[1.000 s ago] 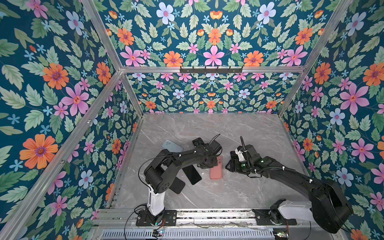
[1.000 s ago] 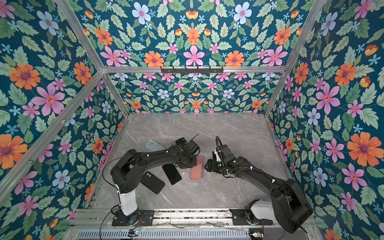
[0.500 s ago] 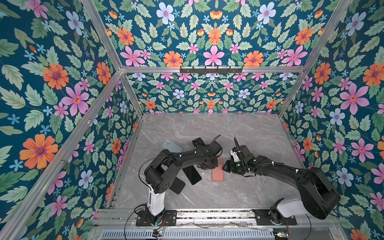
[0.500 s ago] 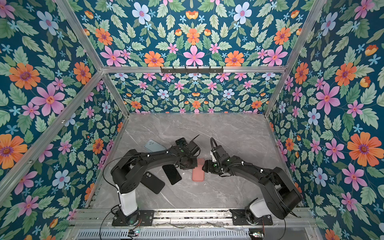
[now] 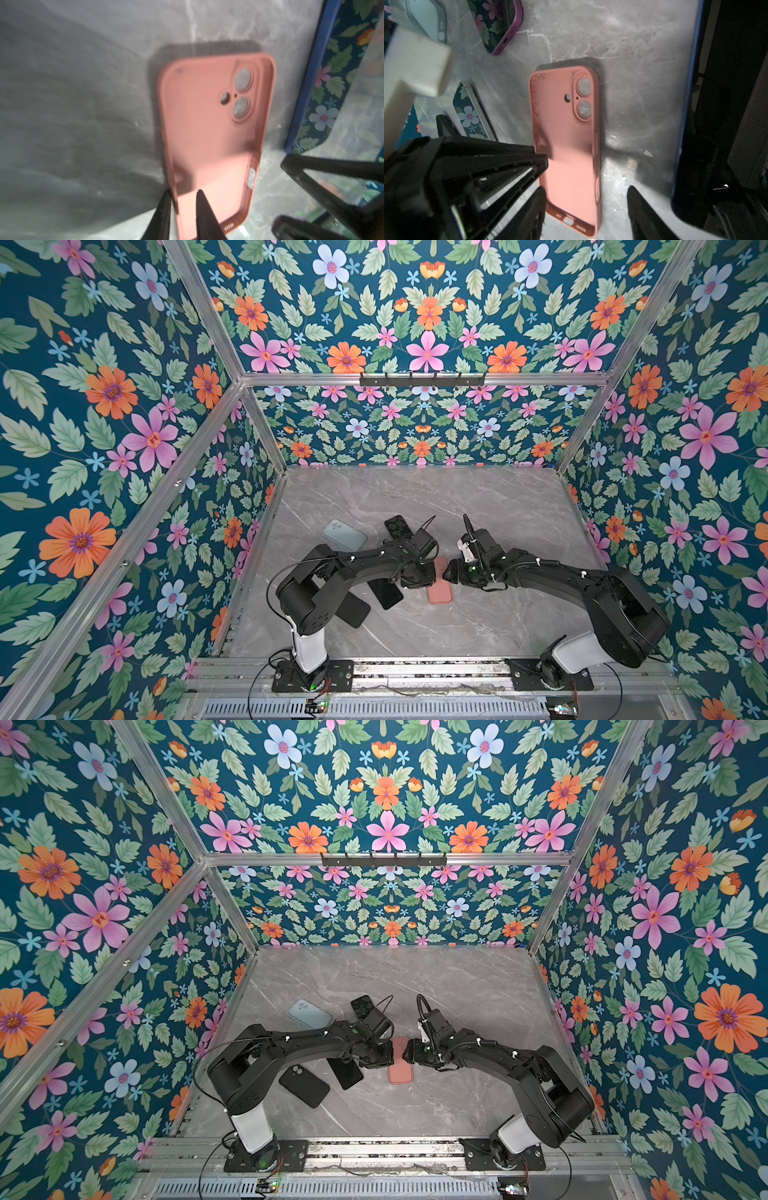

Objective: Put the phone into the phone case

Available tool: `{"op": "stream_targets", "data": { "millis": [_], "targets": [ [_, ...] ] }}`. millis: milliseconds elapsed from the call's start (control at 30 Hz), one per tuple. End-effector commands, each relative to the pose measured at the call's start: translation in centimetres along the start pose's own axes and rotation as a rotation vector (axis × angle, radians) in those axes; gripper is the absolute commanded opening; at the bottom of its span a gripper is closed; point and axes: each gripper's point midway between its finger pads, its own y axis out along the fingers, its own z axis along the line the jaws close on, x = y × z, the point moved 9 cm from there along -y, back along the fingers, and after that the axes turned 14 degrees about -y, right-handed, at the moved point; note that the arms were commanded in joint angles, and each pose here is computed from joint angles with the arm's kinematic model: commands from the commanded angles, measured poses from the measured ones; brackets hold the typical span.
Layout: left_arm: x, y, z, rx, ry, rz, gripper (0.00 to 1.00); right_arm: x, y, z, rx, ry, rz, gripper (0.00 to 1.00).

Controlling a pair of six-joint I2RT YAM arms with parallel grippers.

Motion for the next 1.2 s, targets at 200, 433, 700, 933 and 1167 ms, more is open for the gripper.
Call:
{"op": "stream_targets", "data": {
  "millis": [200,433,700,933,1167],
  "targets": [
    [-1.4,0.3,0.7,-0.043,0.003,0.107,0.29,0.0,0.0,-0.1,-0.017,0.001,-0.001,0.62],
    [-1.6,0.5,0.5,-0.065,0.01,0.113,0.29,0.0,0.3,0.0,-0.016,-0.001,0.003,0.6],
    [-1.6,0.5,0.5,-0.07,0.014,0.108,0.29,0.1,0.9,0.1,-0.026,-0.007,0.023,0.55],
    [-1.6,0.8,0.1,-0.076,0.02,0.107,0.29,0.2,1.3,0.3,-0.002,-0.003,0.025,0.53],
    [-1.6,0.8,0.1,-0.077,0.02,0.1,0.29,0.3,1.1,0.3,-0.009,-0.006,0.021,0.52]
  ]
}}
